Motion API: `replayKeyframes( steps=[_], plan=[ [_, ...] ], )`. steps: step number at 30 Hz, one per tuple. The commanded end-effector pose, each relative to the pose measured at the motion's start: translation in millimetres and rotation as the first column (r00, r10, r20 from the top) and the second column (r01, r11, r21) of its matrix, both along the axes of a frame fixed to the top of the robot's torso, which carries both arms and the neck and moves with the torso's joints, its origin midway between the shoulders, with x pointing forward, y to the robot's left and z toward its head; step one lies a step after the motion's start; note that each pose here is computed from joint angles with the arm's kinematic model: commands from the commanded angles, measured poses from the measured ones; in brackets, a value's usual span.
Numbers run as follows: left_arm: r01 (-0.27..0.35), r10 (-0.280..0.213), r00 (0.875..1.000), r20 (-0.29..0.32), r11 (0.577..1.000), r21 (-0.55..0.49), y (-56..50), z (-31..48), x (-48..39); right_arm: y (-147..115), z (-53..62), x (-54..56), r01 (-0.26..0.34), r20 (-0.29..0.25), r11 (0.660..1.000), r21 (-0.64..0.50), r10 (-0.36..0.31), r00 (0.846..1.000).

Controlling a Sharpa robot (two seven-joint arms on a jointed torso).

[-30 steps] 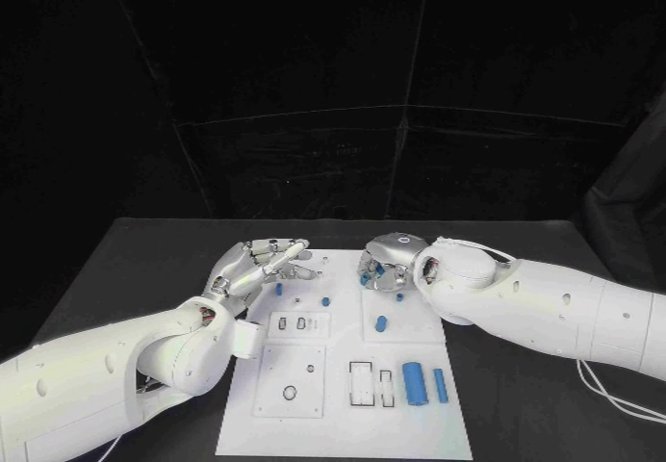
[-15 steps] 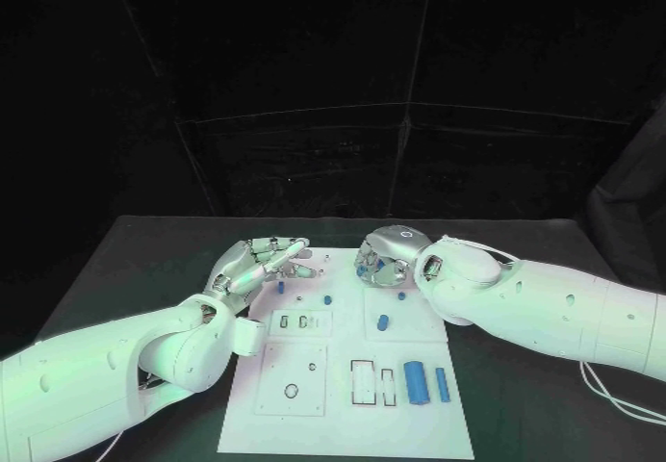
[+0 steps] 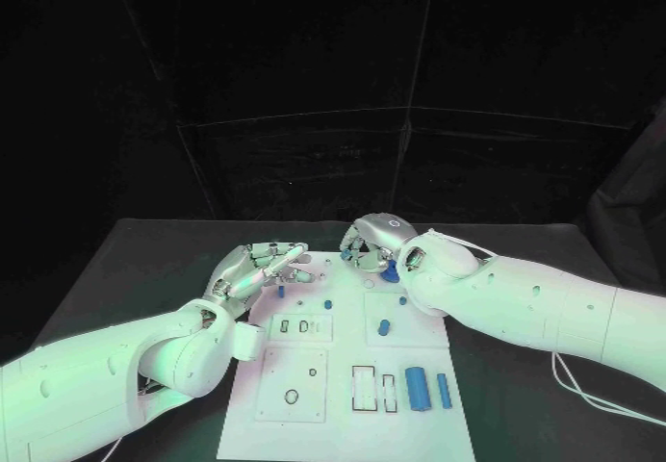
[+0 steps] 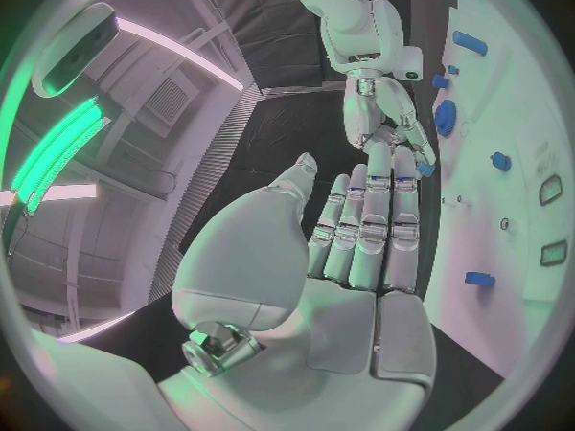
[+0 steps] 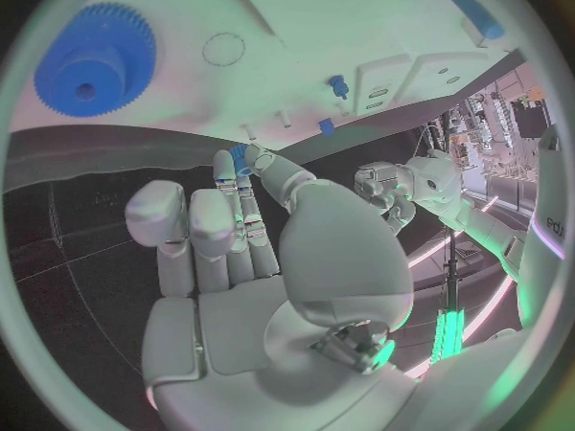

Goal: Assemble the parts on the task board

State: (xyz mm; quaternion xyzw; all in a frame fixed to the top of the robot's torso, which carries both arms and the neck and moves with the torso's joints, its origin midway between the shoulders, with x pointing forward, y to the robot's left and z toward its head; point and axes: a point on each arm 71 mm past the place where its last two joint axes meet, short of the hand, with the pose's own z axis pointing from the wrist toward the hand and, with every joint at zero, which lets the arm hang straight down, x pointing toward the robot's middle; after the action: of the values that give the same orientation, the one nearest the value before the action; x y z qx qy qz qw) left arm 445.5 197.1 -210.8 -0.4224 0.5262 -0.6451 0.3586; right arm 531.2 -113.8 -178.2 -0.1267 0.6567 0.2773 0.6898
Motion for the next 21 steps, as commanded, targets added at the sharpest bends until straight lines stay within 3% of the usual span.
replayKeyframes(
  steps=[1,6,7,21],
  plan=[
    [-0.001,0.001,1.0,0.017,1.0,-0.002,-0.5,2.1,0.3,-2.3,2.7,1.5,0.009,0.013,1.0,0.027,-0.009,1.0],
    [-0.001,0.001,1.0,0.017,1.0,-0.002,-0.5,2.1,0.3,-2.3,2.7,1.5,0.009,0.013,1.0,0.027,-0.009,1.0],
    [0.003,-0.003,1.0,0.021,1.0,-0.006,-3.0,3.2,0.5,16.4,-3.5,13.7,-0.004,-0.026,1.0,-0.01,0.003,1.0],
    [0.005,-0.005,1.0,0.024,1.0,-0.006,-2.5,4.8,1.4,31.6,-6.2,13.7,-0.028,-0.06,0.999,-0.029,0.026,0.998]
  ],
)
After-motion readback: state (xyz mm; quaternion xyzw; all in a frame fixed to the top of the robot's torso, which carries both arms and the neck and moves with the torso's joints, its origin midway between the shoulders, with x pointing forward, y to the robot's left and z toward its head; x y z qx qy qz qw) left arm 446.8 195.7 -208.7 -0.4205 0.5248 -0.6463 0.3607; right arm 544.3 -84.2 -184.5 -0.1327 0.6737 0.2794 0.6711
